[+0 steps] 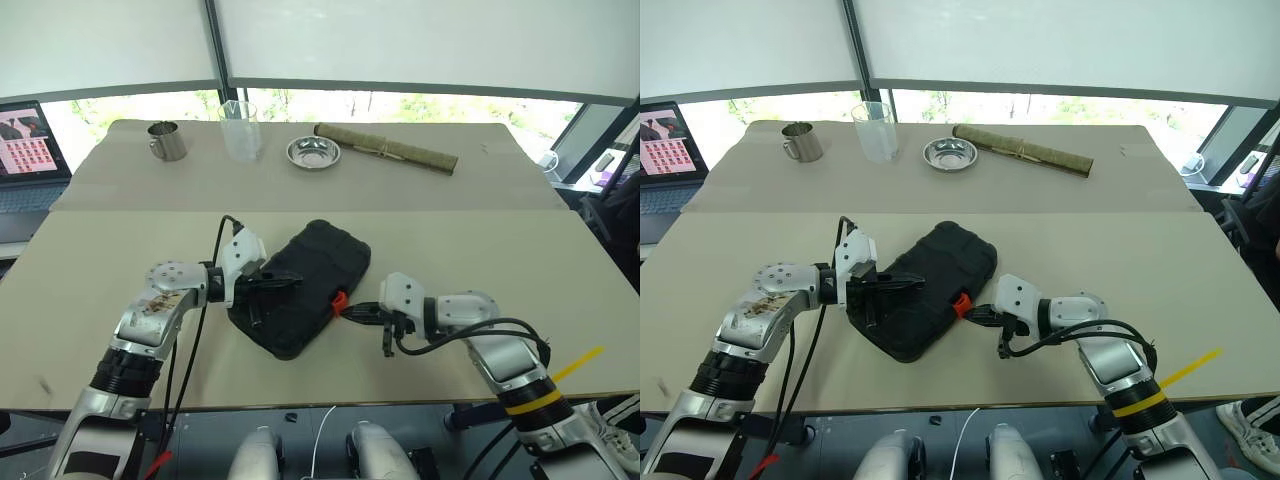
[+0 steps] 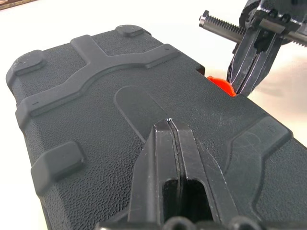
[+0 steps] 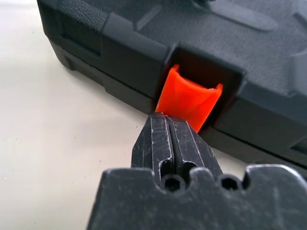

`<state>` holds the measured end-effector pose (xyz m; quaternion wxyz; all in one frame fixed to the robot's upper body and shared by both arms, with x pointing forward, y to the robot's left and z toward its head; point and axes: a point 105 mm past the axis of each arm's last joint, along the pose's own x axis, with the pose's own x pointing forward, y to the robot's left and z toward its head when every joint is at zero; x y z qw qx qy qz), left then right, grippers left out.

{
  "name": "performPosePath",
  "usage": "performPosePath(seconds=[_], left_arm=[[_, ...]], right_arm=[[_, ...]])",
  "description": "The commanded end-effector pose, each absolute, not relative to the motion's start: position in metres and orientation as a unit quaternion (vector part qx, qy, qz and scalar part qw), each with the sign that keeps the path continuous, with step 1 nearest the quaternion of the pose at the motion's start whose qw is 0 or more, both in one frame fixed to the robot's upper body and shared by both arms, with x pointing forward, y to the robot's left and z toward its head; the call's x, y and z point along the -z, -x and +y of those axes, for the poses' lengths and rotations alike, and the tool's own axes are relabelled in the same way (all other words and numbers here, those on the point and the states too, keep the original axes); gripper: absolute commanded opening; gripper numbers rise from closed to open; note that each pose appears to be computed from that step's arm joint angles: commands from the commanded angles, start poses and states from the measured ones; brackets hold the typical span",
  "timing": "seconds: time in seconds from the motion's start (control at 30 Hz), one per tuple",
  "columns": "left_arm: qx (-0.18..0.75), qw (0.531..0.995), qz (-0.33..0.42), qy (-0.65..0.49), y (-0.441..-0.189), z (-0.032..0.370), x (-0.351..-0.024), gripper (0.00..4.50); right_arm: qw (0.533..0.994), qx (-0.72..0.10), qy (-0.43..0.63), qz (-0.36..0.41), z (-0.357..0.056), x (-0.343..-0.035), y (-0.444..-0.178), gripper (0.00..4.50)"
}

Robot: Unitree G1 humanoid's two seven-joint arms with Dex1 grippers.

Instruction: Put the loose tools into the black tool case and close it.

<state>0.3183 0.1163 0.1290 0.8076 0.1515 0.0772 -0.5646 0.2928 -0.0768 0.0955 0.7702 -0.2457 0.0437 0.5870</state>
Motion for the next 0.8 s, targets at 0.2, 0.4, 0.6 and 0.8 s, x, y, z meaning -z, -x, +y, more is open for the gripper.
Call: performPosePath(seconds=[0.2, 0.4, 0.6, 0.8], left_arm=[[0.556, 0.798, 0.169, -0.16, -0.313, 0.124, -0.091, 0.01], [0.567, 0.777, 0.216, -0.168, -0.304, 0.124, -0.072, 0.01], [0.565, 0.776, 0.232, -0.16, -0.302, 0.126, -0.067, 0.01], [0.558, 0.796, 0.181, -0.152, -0.305, 0.131, -0.079, 0.01]], right_arm=[[0.779, -0.574, 0.253, 0.002, -0.065, -0.111, -0.303, 0.0], [0.784, -0.568, 0.25, -0.008, -0.056, -0.112, -0.311, 0.0], [0.785, -0.569, 0.244, -0.023, -0.049, -0.117, -0.314, 0.0], [0.782, -0.571, 0.248, -0.015, -0.065, -0.12, -0.305, 0.0]])
